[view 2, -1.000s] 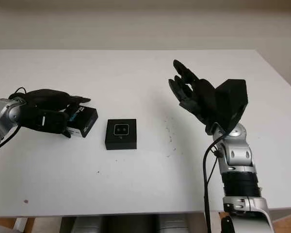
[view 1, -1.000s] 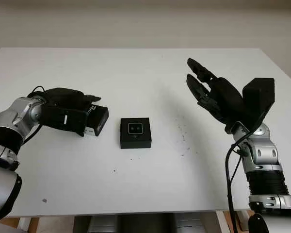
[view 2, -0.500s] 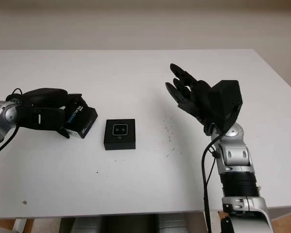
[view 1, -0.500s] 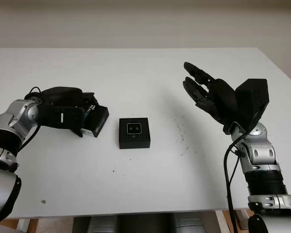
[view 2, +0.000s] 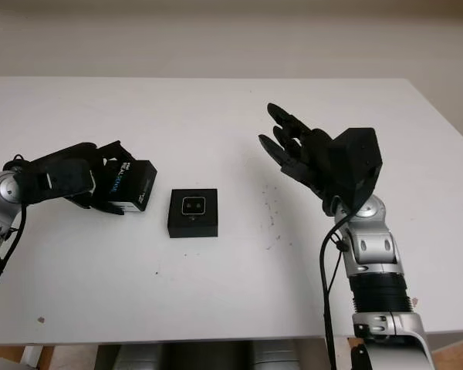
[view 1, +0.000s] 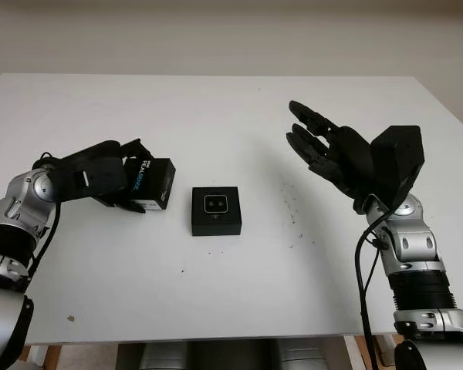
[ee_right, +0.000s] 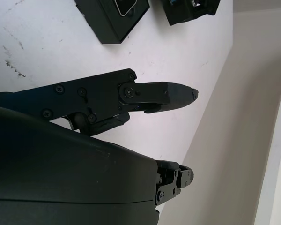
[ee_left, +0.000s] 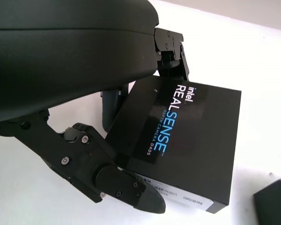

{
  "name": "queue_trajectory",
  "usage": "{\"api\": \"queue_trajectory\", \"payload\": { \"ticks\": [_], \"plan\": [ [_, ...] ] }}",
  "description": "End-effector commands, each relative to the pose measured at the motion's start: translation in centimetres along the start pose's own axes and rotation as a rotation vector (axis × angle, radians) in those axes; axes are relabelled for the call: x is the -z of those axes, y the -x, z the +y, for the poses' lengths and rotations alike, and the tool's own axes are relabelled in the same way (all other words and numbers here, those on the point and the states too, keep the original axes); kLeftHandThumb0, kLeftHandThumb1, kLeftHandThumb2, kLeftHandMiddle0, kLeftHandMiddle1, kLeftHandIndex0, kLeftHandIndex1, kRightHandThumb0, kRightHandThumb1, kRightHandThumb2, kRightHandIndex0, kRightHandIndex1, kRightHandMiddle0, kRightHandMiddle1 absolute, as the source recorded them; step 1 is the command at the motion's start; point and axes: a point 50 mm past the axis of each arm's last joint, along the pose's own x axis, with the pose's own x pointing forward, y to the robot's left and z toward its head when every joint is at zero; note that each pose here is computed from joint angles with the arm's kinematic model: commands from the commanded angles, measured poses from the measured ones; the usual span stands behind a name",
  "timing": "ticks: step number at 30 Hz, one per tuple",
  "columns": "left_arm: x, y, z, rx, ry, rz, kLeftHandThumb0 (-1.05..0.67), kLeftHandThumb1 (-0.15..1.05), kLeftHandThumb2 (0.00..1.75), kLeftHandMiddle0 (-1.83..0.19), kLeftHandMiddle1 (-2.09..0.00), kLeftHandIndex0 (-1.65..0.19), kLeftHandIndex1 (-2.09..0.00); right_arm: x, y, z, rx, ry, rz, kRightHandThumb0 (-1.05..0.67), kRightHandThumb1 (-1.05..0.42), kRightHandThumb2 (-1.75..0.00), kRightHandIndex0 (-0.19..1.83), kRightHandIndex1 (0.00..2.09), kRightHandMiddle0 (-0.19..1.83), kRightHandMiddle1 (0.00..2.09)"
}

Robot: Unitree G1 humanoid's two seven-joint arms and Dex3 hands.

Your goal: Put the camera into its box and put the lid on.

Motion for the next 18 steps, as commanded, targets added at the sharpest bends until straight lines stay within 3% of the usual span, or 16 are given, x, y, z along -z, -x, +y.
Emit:
{"api": "queue_trajectory", "payload": {
  "ticks": [1,8,12,18],
  "plan": [
    [-0.8,0.3,0.9,-0.018,0.007,-0.019,-0.35,1.05,0.41,-0.20,-2.09,-0.11,-2.09,-0.4,0.0,0.1,-0.007,0.018,-0.017,-0.53,-1.05,-0.29,0.04,0.06,0.11,0.07],
    [-2.9,1.1,1.7,0.004,0.002,0.011,-0.34,1.05,0.40,-0.09,-2.09,-0.07,-2.09,-0.1,-0.3,0.7,-0.020,-0.009,-0.027,-0.54,-1.05,-0.28,0.06,0.07,0.12,0.07],
    [-4.2,1.6,1.8,0.022,-0.010,0.003,-0.32,1.05,0.38,-0.20,-2.09,-0.13,-2.09,0.1,-0.4,1.0,-0.019,-0.009,-0.019,-0.57,-1.05,-0.26,0.07,0.07,0.15,0.08],
    [-5.5,2.0,1.6,0.057,-0.024,-0.020,-0.32,1.05,0.39,-0.20,-2.09,-0.13,-2.09,0.4,-0.3,1.2,-0.010,0.003,-0.004,-0.61,-1.05,-0.24,0.10,0.08,0.18,0.09]
  ]
}}
